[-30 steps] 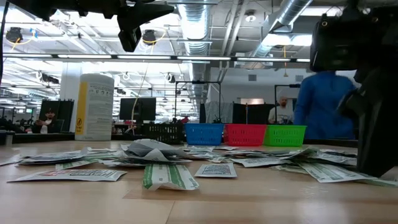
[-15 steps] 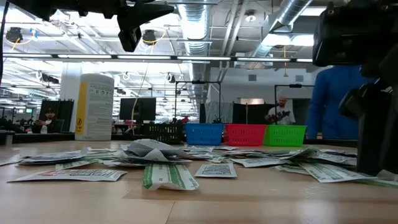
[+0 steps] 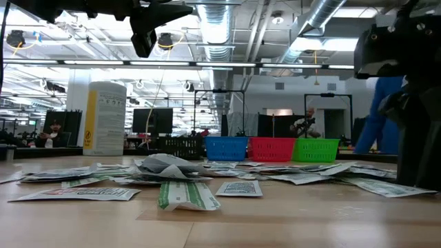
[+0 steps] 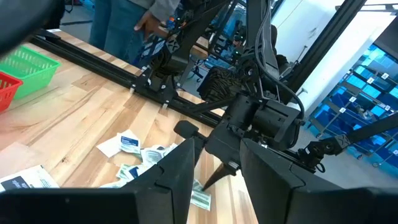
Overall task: Pick & Place First Aid Supplies
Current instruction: Put the green bandage pack in the black bin
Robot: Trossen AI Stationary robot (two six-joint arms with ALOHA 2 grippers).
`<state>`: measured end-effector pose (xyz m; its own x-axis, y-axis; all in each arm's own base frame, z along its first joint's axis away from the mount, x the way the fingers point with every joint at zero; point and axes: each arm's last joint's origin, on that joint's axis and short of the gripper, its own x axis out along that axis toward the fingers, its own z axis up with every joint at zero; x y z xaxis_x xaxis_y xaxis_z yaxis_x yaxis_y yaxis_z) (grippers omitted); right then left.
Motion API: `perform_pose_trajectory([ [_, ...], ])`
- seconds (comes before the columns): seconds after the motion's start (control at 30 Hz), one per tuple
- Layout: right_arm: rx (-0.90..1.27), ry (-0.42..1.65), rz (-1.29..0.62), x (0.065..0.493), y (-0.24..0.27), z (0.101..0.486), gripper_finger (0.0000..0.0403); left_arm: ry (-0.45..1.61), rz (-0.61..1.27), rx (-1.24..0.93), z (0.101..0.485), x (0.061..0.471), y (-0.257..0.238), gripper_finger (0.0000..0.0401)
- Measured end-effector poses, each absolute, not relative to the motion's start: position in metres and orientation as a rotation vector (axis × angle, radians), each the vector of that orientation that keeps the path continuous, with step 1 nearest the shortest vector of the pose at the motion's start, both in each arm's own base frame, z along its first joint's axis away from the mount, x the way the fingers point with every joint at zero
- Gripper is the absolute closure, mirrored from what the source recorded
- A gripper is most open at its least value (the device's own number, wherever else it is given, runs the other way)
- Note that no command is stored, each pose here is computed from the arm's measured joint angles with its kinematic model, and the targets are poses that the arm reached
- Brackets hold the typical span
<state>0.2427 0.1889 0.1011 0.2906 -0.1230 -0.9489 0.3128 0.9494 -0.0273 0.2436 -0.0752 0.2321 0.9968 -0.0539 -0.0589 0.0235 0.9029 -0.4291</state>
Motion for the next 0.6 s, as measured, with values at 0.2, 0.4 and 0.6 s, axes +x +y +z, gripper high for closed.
perform_pose_trajectory([
  [0.2,0.153,1.254,-0.296,0.242,0.187,0.101,0.0254,0.07,-0.041,-0.443,0.232,0.244,-0.075,0.027],
  [0.4,0.149,1.257,-0.298,0.241,0.186,0.104,0.0307,0.076,-0.068,-0.443,0.232,0.244,-0.076,0.027],
  [0.6,0.147,1.271,-0.29,0.239,0.185,0.111,0.0351,0.077,-0.068,-0.443,0.232,0.244,-0.076,0.027],
])
